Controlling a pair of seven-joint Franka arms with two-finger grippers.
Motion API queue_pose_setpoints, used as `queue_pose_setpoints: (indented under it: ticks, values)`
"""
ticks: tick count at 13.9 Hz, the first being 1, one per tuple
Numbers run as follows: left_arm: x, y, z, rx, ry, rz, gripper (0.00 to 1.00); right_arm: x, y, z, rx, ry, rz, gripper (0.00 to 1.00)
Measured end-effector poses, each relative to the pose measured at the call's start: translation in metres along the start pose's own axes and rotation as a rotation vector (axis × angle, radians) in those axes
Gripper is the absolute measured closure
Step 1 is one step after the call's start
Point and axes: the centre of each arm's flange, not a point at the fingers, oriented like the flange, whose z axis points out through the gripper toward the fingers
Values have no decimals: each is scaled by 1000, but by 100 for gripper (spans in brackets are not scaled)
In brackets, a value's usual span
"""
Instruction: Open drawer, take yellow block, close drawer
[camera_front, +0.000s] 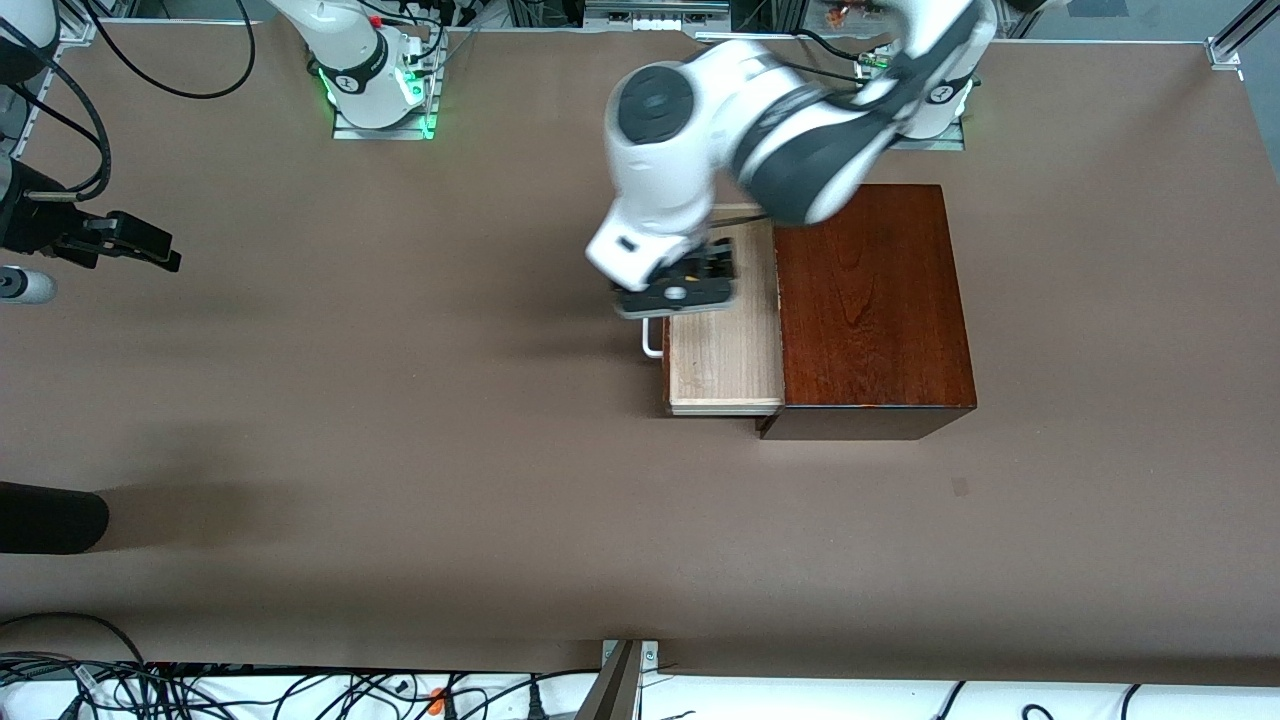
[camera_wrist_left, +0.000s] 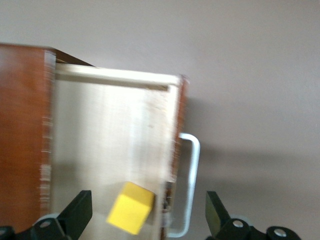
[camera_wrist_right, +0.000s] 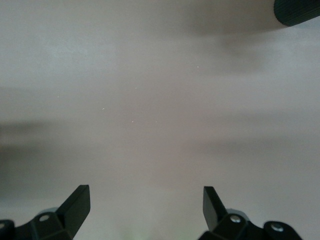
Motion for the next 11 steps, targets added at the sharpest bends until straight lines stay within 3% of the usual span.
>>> queue_pose_setpoints:
  ticks: [4, 6, 9, 11]
  values:
    - [31, -69, -39, 6, 17, -85, 0, 3, -13, 10, 5, -29, -24, 0]
    - [46, -101, -50, -3, -6, -72, 0, 5, -44, 28, 4, -88, -76, 0]
    - [74, -167, -71, -32, -51, -29, 0, 9, -100, 53, 22, -136, -156, 0]
    - [89, -222, -90, -51, -67, 1, 0, 10, -122, 65, 50, -158, -145, 0]
